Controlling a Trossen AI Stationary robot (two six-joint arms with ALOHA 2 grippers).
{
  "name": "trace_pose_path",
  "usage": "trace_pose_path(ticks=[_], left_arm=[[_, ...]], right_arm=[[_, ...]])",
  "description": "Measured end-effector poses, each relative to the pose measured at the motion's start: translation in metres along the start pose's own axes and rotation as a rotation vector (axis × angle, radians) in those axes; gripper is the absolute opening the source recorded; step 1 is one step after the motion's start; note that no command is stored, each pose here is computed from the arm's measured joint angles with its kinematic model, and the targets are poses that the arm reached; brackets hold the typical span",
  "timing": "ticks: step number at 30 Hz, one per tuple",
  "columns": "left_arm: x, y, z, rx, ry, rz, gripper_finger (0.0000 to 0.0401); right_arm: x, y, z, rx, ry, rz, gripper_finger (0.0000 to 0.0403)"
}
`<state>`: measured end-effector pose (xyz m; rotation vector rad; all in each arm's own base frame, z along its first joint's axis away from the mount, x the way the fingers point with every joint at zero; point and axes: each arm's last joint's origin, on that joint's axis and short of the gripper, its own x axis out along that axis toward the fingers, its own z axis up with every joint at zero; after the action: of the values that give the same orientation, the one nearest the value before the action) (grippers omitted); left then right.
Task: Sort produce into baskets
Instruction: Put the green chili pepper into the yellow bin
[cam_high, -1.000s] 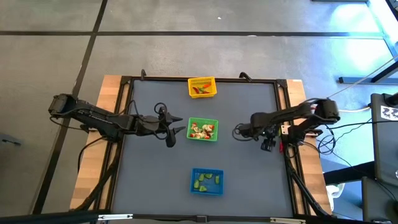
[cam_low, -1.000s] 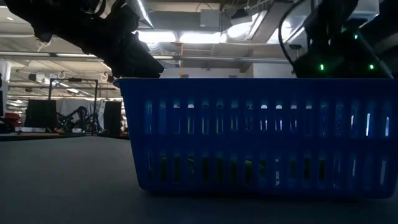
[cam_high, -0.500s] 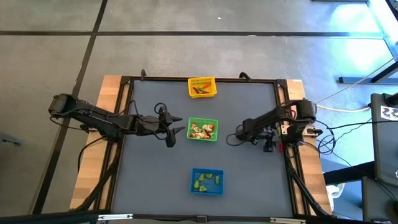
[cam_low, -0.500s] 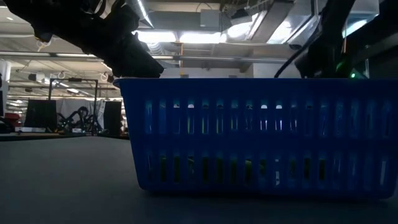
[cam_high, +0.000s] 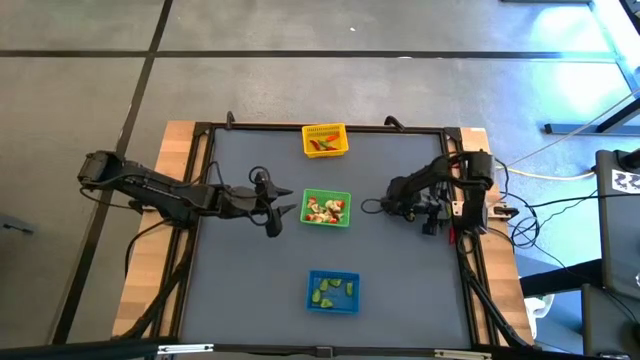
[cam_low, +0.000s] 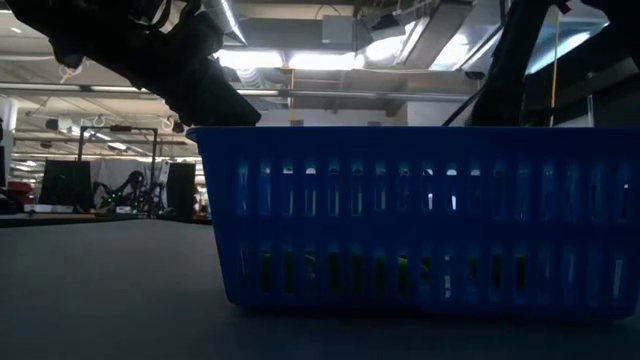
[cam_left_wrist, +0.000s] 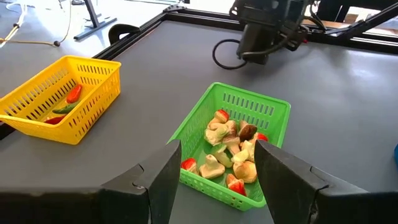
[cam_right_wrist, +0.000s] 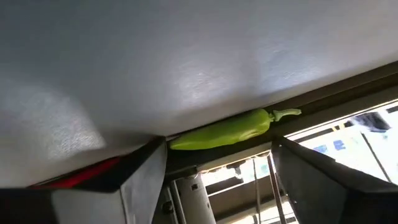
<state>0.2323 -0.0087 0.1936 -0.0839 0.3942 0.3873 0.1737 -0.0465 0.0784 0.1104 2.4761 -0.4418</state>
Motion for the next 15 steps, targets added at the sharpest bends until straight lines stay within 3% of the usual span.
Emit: trace_pose_path(ticks=[9,15], left_arm=[[0.000,0.000,0.000,-0.001,0.000,0.000,0.0200],[0.000,0.000,0.000,-0.001,0.000,-0.001,0.0200]], right_arm=[[0.004,-0.015,0.005,0.057,0.002,0.059,0.0257],[0.006,-0.021,0.007,0.075,0.003,0.103,0.0214]])
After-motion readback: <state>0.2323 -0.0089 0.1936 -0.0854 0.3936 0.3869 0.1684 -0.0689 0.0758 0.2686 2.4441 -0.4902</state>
